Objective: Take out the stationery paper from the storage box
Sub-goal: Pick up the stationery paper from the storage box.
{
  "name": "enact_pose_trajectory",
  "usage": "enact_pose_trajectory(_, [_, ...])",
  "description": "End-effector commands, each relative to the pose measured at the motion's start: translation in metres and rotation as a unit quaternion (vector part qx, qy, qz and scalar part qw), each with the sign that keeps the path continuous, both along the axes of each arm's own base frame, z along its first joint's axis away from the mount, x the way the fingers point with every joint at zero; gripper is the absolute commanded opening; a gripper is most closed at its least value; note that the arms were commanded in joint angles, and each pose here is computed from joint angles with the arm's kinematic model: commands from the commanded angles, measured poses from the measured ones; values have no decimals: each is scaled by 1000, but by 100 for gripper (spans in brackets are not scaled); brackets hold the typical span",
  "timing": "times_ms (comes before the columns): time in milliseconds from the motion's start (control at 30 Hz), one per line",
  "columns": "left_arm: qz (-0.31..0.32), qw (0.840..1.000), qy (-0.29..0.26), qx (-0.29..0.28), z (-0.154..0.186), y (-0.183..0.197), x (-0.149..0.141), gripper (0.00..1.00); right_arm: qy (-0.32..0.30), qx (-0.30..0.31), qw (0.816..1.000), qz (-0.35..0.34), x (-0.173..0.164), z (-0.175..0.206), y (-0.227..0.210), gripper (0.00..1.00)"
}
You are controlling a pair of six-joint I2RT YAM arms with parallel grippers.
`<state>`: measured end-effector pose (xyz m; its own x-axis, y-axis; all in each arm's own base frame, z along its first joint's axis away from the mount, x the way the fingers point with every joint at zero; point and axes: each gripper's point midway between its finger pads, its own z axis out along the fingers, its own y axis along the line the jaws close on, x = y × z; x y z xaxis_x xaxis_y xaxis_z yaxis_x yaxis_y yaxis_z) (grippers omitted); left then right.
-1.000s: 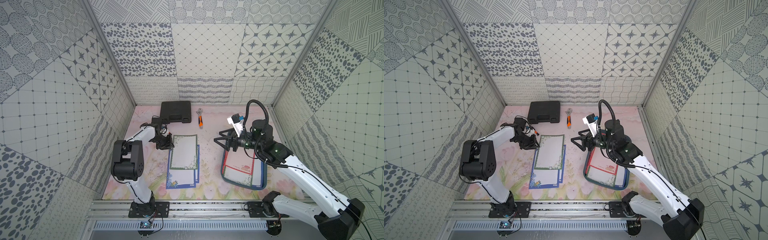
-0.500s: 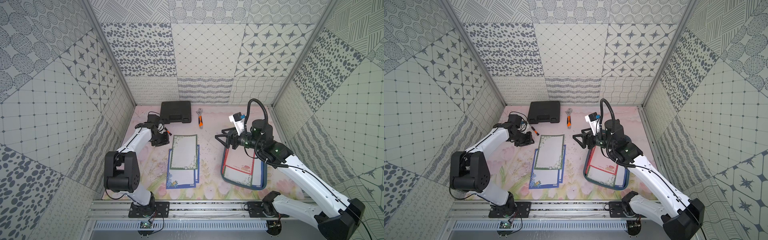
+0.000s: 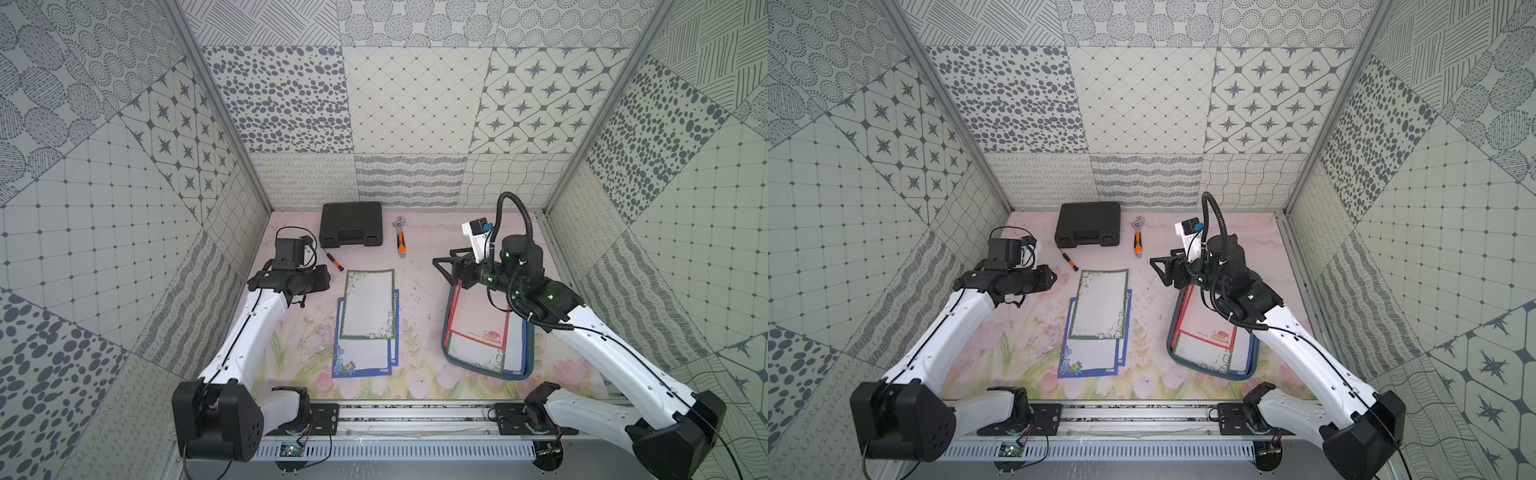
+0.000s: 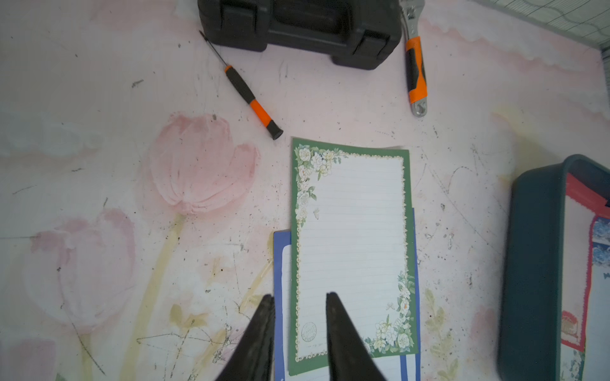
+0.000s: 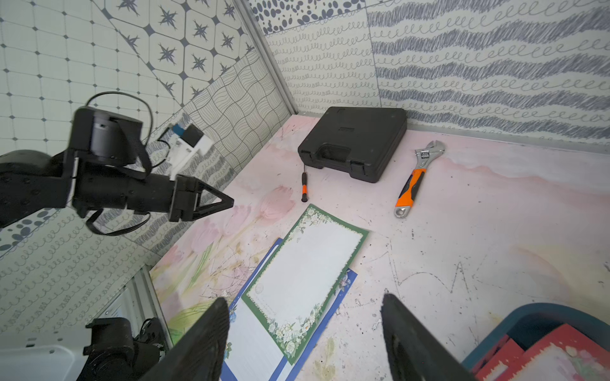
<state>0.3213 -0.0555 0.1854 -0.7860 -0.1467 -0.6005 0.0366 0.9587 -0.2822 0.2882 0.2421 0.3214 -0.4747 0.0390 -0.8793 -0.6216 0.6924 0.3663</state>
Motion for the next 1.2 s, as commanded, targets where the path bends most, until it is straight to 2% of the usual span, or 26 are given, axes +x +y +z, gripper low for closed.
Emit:
enact_pose_trajectory(0, [-18, 990, -139, -20, 56, -6, 7, 30, -24, 16, 999, -42, 11, 16, -8, 75])
enact_pose_trajectory(167, [-53, 981, -179, -57, 72, -23, -7, 31, 0, 2, 999, -54, 18, 3, -8, 75])
enact_pose_trajectory(300, [-89, 975, -194, -55, 80, -40, -14, 31, 12, -6, 998, -60, 16, 0, -12, 75])
enact_pose_trajectory(400, [-125, 970, -199, -57, 85, -56, -22, 31, 15, -13, 996, -90, 16, -3, -23, 75])
enact_pose_trajectory(600, [-192, 952, -217, -95, 99, -79, -38, 32, 45, -27, 985, -162, 16, -10, -51, 76])
enact_pose_trajectory(833, [-277, 924, -217, -150, 110, -105, -56, 34, 56, -20, 980, -190, 7, -17, -66, 76])
enact_pose_trajectory(1033, [-280, 920, -220, -162, 112, -108, -58, 35, 65, -40, 975, -209, 7, -19, -75, 76])
enact_pose_trajectory(1167, [-272, 921, -215, -180, 110, -111, -45, 36, 80, -46, 973, -213, 3, -27, -78, 76])
